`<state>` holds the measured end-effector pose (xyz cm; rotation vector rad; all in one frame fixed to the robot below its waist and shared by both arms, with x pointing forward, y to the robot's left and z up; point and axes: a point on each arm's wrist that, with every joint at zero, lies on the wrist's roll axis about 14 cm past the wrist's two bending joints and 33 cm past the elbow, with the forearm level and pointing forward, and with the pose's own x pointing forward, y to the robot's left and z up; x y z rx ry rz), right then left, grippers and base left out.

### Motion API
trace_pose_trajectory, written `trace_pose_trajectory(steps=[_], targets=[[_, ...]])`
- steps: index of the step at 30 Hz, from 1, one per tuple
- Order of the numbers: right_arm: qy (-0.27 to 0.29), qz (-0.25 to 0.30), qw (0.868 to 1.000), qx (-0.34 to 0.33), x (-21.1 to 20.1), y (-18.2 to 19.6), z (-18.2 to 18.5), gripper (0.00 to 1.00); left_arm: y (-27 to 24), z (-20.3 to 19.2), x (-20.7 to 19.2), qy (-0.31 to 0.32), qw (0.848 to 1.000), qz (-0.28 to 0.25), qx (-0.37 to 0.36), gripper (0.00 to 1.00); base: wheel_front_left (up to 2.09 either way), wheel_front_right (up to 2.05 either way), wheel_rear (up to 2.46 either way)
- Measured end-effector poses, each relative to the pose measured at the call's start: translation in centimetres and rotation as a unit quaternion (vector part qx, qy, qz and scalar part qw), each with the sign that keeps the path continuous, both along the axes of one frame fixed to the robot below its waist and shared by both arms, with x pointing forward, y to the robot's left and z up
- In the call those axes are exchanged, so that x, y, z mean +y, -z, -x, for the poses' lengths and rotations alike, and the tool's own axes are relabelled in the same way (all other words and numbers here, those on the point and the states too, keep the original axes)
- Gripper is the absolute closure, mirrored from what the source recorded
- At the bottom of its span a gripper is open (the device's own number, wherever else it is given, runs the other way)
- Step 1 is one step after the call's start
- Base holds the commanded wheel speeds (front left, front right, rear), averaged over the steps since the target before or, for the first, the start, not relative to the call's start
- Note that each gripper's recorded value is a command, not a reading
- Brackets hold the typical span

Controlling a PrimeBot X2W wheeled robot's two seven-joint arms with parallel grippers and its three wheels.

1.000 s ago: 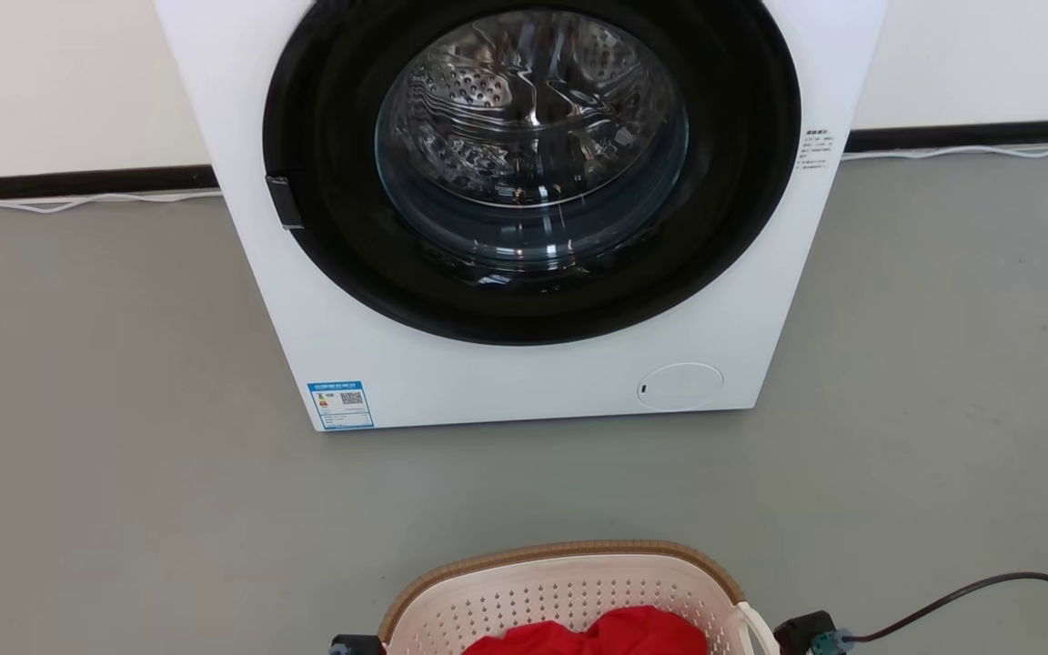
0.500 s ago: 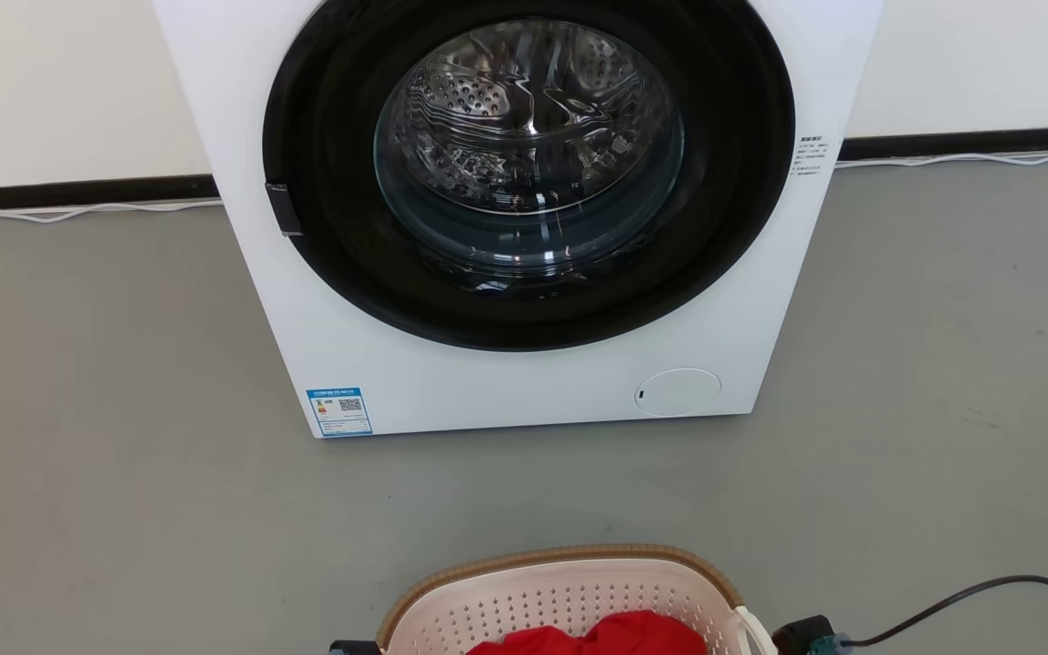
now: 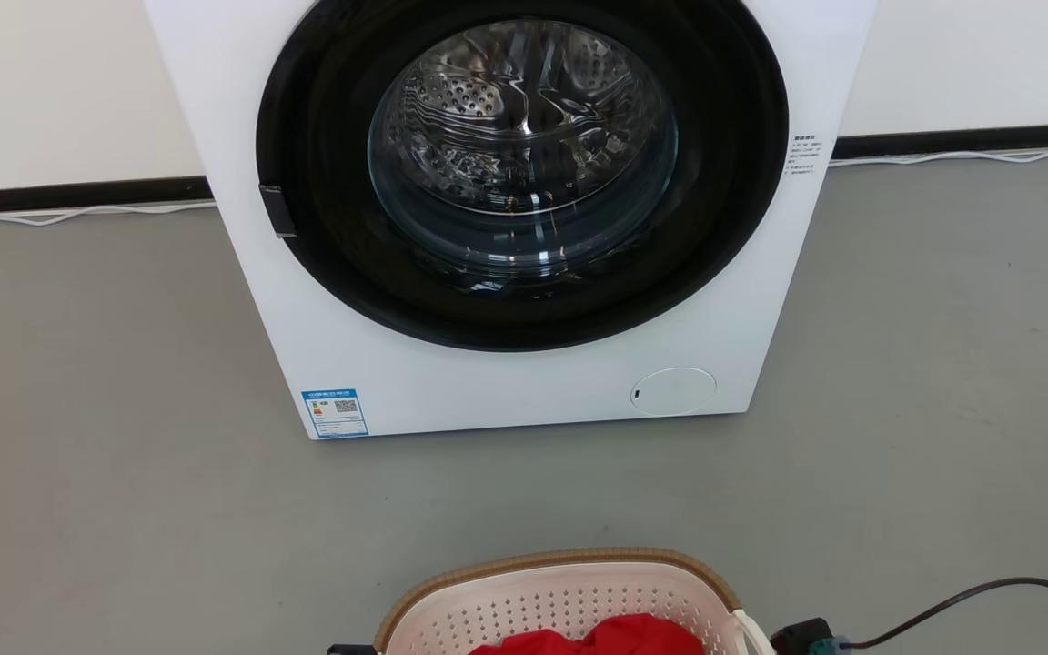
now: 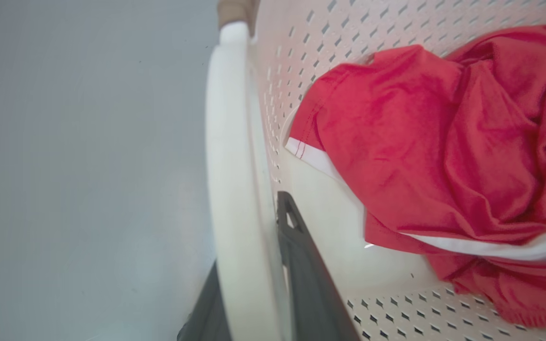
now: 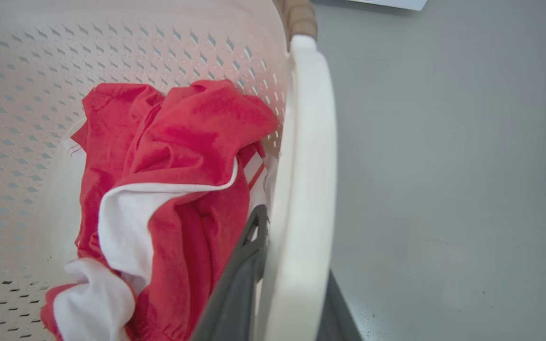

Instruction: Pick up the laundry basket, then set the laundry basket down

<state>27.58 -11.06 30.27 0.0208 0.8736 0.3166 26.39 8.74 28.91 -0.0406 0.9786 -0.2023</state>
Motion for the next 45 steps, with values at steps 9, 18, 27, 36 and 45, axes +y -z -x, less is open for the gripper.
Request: trace_pose_trajectory(steps=[9,18,27,36,45], targets=[[-0.001,-0.002,1.000,0.003,0.08,0.09,0.21,1.00,0.13,0.05,0.03,0.001,1.000,-0.001,0.001,1.00,0.00,0.00,0.00],[0.006,-0.006,1.000,0.007,-0.01,0.22,0.41,1.00,0.26,0.04,-0.01,-0.002,1.000,0.001,0.003,1.00,0.00,0.00,0.00],[0.005,-0.006,1.000,0.011,0.05,0.36,0.61,1.00,0.41,0.18,-0.02,0.002,1.000,-0.001,0.007,1.00,0.00,0.00,0.00],[0.005,-0.009,1.000,0.013,0.18,0.46,0.65,1.00,0.51,0.31,0.03,0.002,1.000,-0.002,0.009,1.00,0.00,0.00,0.00],[0.009,-0.012,1.000,0.016,0.19,0.59,0.49,1.00,0.69,0.20,-0.05,0.004,1.000,-0.001,0.011,1.00,0.00,0.00,0.00]])
